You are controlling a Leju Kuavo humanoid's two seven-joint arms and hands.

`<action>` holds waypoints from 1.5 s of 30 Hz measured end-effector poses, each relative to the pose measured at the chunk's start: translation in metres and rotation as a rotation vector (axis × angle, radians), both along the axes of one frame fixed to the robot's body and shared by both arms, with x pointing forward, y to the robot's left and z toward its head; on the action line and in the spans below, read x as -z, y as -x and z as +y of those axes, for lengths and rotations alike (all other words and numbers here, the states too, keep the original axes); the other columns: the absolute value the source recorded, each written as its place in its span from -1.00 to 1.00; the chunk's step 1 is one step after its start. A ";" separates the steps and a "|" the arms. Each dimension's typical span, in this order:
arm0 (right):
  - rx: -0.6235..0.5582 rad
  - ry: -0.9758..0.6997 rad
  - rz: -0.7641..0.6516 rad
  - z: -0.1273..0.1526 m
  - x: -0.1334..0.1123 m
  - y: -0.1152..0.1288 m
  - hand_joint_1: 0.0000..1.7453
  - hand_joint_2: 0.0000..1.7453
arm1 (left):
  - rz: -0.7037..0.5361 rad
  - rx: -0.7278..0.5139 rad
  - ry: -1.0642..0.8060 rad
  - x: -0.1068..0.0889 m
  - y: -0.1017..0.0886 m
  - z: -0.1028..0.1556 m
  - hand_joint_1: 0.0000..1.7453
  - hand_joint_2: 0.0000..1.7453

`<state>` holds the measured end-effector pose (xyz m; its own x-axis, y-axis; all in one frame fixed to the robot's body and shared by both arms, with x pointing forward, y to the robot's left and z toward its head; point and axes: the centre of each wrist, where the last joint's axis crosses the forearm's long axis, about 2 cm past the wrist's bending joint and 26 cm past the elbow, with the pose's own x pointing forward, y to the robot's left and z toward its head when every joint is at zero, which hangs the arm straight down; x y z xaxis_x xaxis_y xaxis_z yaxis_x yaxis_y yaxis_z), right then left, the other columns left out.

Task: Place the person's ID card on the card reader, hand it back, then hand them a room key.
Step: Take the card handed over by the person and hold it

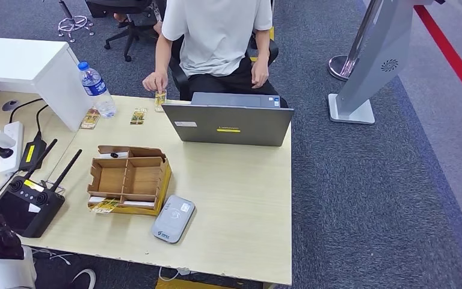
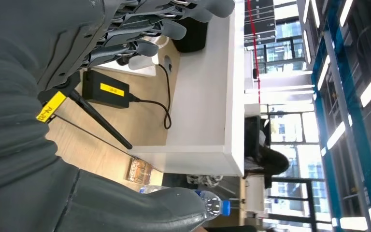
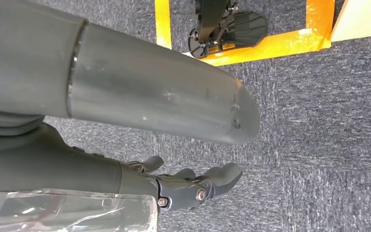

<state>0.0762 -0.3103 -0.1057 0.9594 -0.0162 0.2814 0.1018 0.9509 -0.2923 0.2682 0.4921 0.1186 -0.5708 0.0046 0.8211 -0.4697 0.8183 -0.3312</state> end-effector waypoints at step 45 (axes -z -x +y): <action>-0.109 -0.021 0.053 0.009 0.000 -0.003 -1.00 -1.00 | 0.471 -0.388 -1.296 -0.191 -0.178 -0.071 1.00 1.00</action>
<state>0.0796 -0.3015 -0.1055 0.9693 0.0837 0.2312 -0.0175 0.9613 -0.2749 0.4460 0.4216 0.3098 -0.0402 -0.9712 0.2349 -0.5837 0.2136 0.7833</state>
